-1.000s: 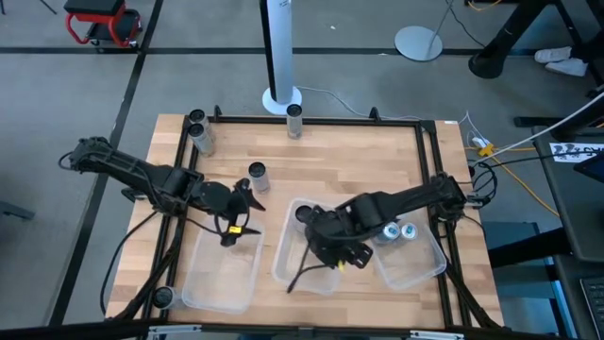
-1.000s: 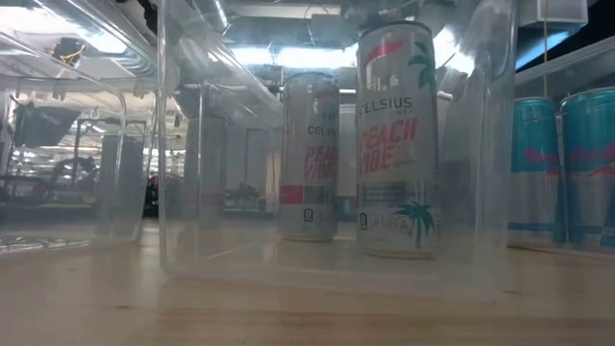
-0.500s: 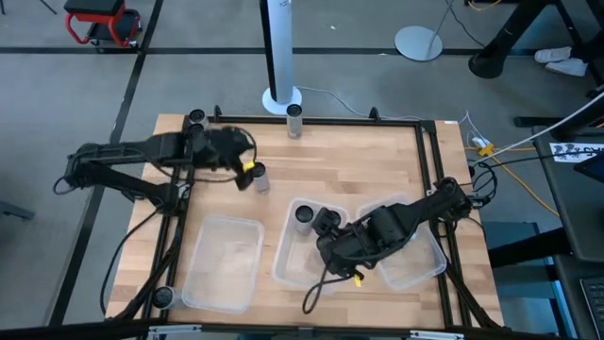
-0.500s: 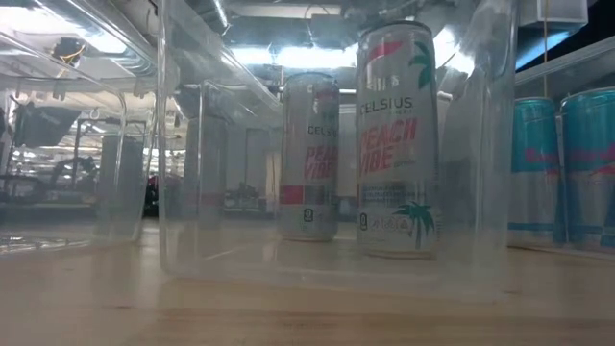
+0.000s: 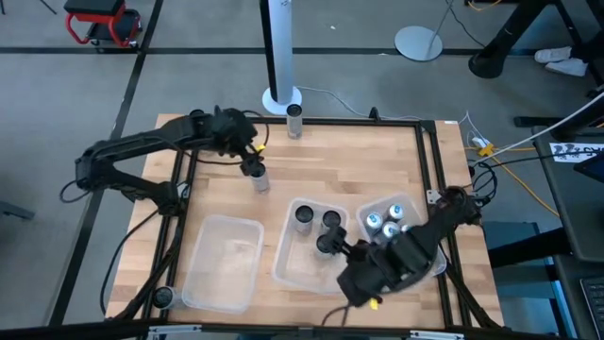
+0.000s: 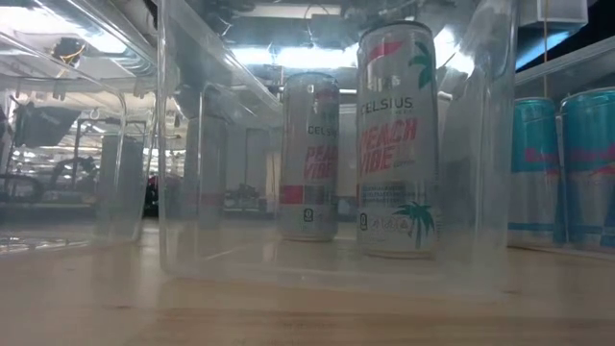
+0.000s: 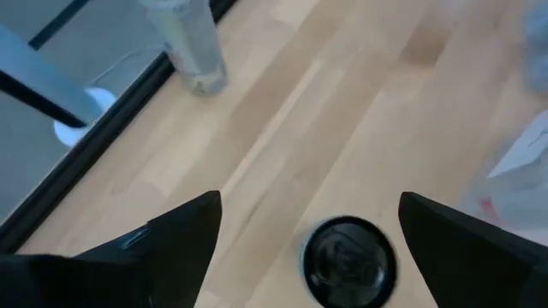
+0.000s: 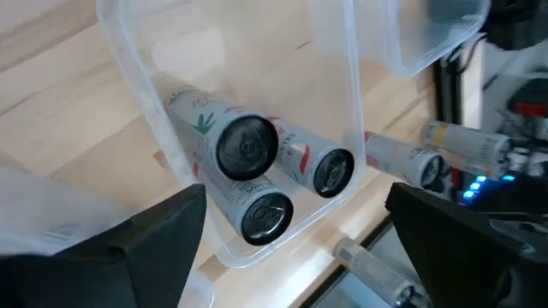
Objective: Sort soda cans
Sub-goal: Put the white-pink soda can into the middle transparent bin
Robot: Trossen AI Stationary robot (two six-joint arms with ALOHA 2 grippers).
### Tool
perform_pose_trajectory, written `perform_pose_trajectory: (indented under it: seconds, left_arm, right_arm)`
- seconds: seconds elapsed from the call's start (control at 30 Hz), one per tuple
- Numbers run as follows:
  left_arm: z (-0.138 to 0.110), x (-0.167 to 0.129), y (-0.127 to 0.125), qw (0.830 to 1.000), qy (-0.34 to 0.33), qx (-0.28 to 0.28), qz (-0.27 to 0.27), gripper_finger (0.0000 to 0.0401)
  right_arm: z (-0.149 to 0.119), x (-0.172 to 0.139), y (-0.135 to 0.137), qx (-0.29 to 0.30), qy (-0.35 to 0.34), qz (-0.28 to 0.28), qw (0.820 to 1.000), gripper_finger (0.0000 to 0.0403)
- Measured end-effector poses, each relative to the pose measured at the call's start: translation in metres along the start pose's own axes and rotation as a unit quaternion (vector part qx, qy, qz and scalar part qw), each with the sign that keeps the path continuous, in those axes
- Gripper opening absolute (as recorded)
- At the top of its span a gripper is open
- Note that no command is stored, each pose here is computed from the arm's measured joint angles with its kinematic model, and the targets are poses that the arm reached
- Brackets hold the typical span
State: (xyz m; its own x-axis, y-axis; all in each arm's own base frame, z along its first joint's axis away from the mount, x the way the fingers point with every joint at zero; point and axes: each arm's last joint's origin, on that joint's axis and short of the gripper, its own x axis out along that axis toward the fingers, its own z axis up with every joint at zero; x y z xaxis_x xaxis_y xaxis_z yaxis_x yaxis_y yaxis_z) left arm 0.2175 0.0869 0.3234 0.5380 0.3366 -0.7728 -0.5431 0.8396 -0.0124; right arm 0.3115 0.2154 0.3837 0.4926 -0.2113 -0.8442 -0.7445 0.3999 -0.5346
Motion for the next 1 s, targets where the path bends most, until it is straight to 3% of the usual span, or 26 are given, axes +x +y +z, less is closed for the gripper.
perform_pose_trajectory:
  seconds: [0.6,1.0]
  left_arm:
    - [-0.015,0.023,-0.014,0.996,0.08,0.032,-0.015,0.0345]
    - [-0.019,0.056,-0.021,0.992,0.122,0.04,-0.016,0.0345]
  right_arm:
    - [0.037,-0.05,0.079,-0.006,-0.021,-0.142,0.99,0.0364]
    - [0.041,-0.031,0.095,-0.022,0.016,-0.154,0.988,0.0364]
